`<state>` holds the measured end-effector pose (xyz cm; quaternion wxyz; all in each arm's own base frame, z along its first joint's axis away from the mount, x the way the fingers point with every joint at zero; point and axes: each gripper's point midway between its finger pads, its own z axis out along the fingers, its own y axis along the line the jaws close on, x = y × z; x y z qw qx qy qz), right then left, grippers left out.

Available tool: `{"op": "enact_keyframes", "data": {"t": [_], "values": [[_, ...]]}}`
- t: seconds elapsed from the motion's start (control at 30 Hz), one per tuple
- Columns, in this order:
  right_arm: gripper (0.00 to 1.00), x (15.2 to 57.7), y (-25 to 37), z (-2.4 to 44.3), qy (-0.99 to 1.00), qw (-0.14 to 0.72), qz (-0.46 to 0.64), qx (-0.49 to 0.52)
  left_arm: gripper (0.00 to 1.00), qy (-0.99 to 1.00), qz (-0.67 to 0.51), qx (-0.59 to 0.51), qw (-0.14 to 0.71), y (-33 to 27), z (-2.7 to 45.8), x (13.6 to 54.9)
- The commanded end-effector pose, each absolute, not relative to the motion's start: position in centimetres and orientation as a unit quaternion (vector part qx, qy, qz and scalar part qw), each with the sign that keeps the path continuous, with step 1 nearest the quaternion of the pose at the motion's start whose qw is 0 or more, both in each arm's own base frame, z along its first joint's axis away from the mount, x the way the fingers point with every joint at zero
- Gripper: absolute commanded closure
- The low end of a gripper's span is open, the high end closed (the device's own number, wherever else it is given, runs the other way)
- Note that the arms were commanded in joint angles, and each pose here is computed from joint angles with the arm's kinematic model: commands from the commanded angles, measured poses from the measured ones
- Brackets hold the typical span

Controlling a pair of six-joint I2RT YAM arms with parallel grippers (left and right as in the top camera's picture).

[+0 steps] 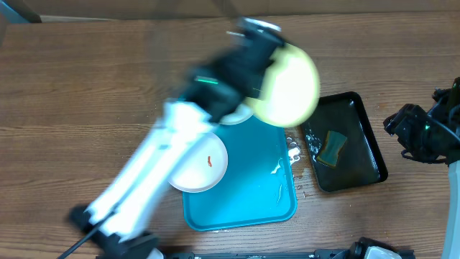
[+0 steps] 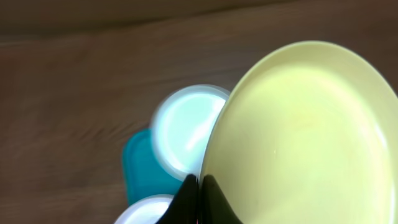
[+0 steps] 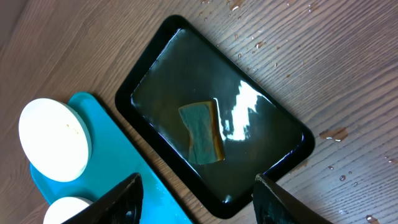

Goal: Clean dirty plates on tray and stack at the side
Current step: 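Lower the yellow plate onto the table left of the tray, release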

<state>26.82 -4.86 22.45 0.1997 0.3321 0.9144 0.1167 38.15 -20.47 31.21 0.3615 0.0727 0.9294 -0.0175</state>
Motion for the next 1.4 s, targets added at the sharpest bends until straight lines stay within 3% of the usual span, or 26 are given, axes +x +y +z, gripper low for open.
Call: {"op": "enact_keyframes", "data": {"t": [0.0, 0.2, 0.4, 0.63, 0.93, 1.03, 1.1, 1.27, 1.37], "values": [[0.42, 26.9, -4.8, 23.3, 0.915, 0.216, 0.122, 0.318, 0.96, 0.944, -0.067, -0.083, 0.313, -10.7, 32.7, 37.2], [0.41, 27.2, -3.8, 23.6, 0.924, 0.221, 0.144, 0.277, 0.95, 0.939, -0.037, -0.266, 0.217, 3.2, 28.9, 35.5], [0.41, 27.2, -3.8, 23.6, 0.924, 0.22, 0.144, 0.277, 0.96, 0.906, -0.007, -0.398, 0.143, 12.4, 22.7, 32.0], [0.41, 27.2, -3.8, 23.6, 0.924, 0.22, 0.144, 0.278, 0.96, 0.857, 0.028, -0.506, 0.091, 19.1, 13.9, 27.4], [0.41, 27.2, -3.8, 23.6, 0.924, 0.221, 0.144, 0.277, 0.94, 0.851, 0.037, -0.515, 0.095, 20.6, 9.0, 26.2], [0.42, 27.2, -3.8, 23.6, 0.924, 0.221, 0.144, 0.277, 0.85, 0.857, 0.036, -0.507, 0.086, 20.2, 8.5, 25.9], [0.41, 27.2, -3.8, 23.6, 0.924, 0.22, 0.144, 0.277, 0.66, 0.863, 0.02, -0.496, 0.091, 19.9, 8.9, 26.4], [0.41, 27.2, -3.8, 23.6, 0.924, 0.221, 0.144, 0.277, 0.3, 0.896, -0.116, -0.404, 0.141, 15.6, 12.3, 31.2], [0.42, 27.2, -3.6, 23.7, 0.925, 0.221, 0.148, 0.272, 0.27, 0.923, -0.167, -0.306, 0.164, 11.7, 14.9, 33.8]]}}
